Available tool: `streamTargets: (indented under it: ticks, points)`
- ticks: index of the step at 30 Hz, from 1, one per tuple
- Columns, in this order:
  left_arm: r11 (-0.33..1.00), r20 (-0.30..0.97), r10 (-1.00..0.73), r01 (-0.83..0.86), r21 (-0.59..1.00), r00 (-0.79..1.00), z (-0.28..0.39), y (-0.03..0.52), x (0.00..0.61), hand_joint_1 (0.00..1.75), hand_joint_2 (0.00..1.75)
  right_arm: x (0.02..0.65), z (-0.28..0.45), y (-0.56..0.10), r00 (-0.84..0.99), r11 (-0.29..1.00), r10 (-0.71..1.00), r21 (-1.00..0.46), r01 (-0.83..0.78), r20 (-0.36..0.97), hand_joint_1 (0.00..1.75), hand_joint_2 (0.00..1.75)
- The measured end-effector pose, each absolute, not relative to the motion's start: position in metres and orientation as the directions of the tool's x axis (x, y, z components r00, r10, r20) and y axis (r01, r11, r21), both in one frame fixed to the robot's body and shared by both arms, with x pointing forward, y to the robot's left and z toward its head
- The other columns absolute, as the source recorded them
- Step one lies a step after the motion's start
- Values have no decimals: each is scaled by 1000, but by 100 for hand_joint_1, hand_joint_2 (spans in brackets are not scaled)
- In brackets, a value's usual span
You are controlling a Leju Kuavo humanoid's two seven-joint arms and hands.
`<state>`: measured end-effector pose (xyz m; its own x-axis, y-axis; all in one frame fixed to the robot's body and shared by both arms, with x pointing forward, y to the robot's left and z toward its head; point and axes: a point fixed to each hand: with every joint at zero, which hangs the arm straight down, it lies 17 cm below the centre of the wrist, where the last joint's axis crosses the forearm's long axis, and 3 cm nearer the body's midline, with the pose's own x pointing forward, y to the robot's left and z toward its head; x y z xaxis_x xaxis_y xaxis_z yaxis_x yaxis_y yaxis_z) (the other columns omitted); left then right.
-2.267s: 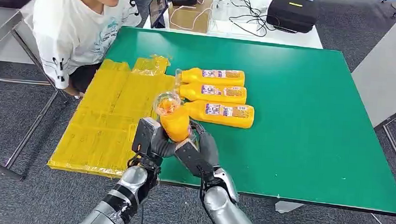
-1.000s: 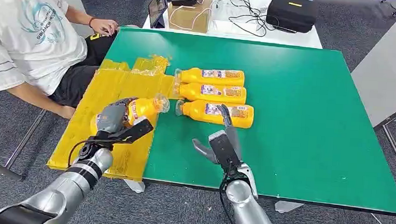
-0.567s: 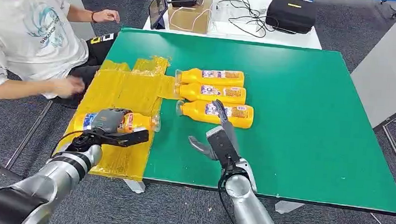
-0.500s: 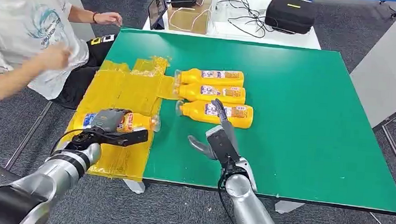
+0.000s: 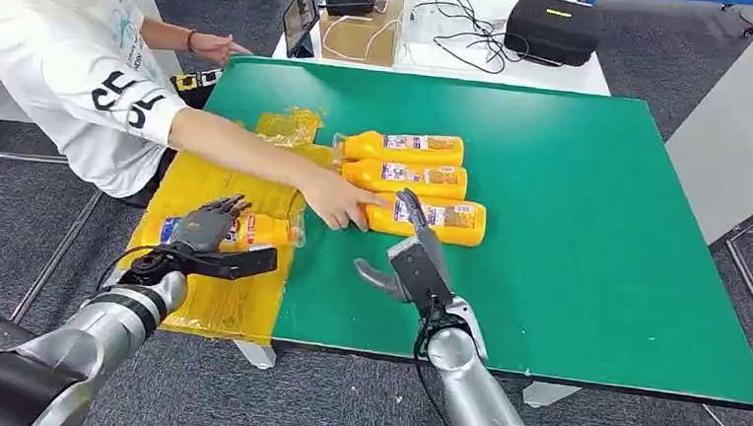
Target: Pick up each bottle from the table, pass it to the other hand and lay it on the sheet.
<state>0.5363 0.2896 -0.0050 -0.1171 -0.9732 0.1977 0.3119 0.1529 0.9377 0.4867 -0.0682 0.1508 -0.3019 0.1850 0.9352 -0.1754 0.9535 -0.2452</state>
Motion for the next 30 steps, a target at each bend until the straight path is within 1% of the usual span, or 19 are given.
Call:
streamTargets:
  ticks: [1,2,5,9,11,14,17,20,22,25,30]
  points:
    - [172,217,-968,302,938,-124,-3,288,536,0,175,487,151,-68,-301,953,186,-246,-177,935,0,175]
    - [186,233,-964,298,936,-130,-3,287,535,0,0,488,150,-68,-300,953,187,-247,-177,935,0,175]
    - [270,318,-932,252,929,-174,5,280,533,0,0,488,147,-68,-294,951,190,-250,-180,937,0,175]
    - [469,488,-841,134,873,-234,26,276,524,0,0,488,141,-70,-286,950,201,-257,-176,937,0,175]
    - [558,564,-787,101,824,-251,32,275,518,0,0,487,140,-70,-287,949,205,-262,-175,936,0,175]
    - [707,701,-674,71,703,-232,38,275,511,0,0,487,136,-72,-287,944,226,-282,-171,931,0,175]
    - [798,789,-572,70,599,-223,43,271,506,0,0,488,132,-74,-282,937,249,-304,-171,927,0,175]
    - [880,871,-436,96,465,-224,51,260,503,0,0,488,123,-77,-263,923,292,-343,-175,920,0,175]
    - [911,903,-363,116,395,-229,56,253,500,0,0,489,117,-79,-251,912,322,-371,-177,913,0,175]
    - [942,933,-269,137,306,-238,64,244,498,0,0,488,107,-82,-236,889,374,-419,-184,897,0,175]
    - [981,966,-122,118,151,-227,73,237,499,0,0,477,73,-85,-206,792,531,-568,-223,822,0,175]
